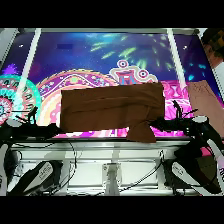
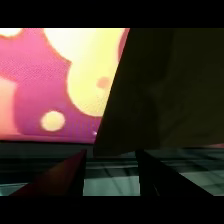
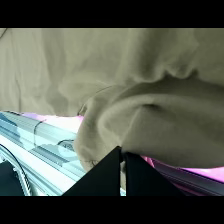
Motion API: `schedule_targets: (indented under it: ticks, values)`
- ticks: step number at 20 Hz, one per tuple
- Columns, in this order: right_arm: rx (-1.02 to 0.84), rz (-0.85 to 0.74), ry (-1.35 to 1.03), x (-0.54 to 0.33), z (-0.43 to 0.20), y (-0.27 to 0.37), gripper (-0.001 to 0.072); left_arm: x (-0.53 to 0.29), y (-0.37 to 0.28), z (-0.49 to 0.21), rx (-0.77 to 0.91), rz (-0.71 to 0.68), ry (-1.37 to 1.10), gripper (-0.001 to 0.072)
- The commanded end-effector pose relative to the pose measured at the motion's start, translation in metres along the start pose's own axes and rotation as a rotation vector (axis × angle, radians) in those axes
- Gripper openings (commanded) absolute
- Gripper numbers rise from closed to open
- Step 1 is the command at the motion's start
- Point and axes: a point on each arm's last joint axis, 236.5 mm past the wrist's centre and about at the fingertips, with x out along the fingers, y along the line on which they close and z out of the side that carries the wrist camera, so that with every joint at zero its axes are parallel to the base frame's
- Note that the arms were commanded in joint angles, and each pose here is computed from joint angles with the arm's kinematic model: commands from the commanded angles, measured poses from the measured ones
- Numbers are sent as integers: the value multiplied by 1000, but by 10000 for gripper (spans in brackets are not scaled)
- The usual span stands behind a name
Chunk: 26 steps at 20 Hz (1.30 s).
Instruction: Fold the clothes and pants, and hang the long-sleeved shirts on hangers.
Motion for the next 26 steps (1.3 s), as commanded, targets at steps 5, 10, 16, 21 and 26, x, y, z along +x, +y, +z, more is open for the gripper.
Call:
schedule_targets:
  ticks: [5,10,16,21,26]
  values:
    - [-1,1,-1,0,0,1,16,12,-15,18,19,-99,-48,55]
    - [-18,65,20,-7,3,22,16,3,-26,29,25,-130,-73,19]
    - [-107,257,-59,-38,41,89,15,-80,-104,108,91,-360,-369,19]
    - [-148,325,-209,-66,86,125,15,-161,-144,162,80,-488,-651,19]
    - [-21,249,-530,-91,164,108,15,-168,-123,191,1,-431,-761,19]
